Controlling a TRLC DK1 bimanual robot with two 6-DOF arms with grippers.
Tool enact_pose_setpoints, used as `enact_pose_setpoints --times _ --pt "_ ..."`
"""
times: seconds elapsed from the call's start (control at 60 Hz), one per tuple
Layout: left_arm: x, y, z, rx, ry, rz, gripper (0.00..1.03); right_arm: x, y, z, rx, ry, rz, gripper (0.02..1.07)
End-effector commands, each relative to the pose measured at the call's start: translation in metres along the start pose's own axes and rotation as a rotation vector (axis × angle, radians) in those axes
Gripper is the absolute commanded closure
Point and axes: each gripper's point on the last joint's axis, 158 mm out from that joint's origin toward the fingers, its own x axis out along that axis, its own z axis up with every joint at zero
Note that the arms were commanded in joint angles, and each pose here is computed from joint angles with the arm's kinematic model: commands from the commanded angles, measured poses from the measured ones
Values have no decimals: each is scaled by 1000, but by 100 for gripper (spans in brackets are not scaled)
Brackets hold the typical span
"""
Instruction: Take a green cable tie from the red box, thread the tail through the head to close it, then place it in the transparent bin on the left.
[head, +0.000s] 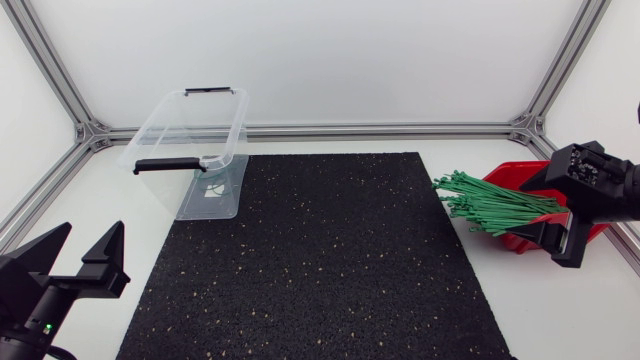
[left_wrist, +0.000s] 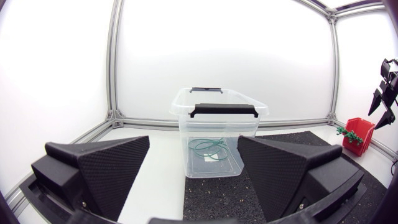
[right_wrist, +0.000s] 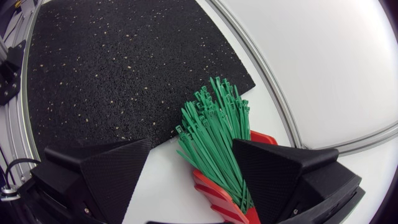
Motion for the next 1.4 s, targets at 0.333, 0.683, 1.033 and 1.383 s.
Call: enact_pose_setpoints --times 0.333,0.683,1.033,1.383 --pt "2 2 -24 -22 55 6 4 40 12 -26 -180 39 66 37" --pt "2 1 -24 -22 55 4 4 60 17 -30 -226 55 62 57" --pt "2 1 -24 -21 57 1 4 70 19 -30 -231 52 78 57" --pt "2 1 -24 -21 57 1 4 75 20 -30 -242 55 79 65"
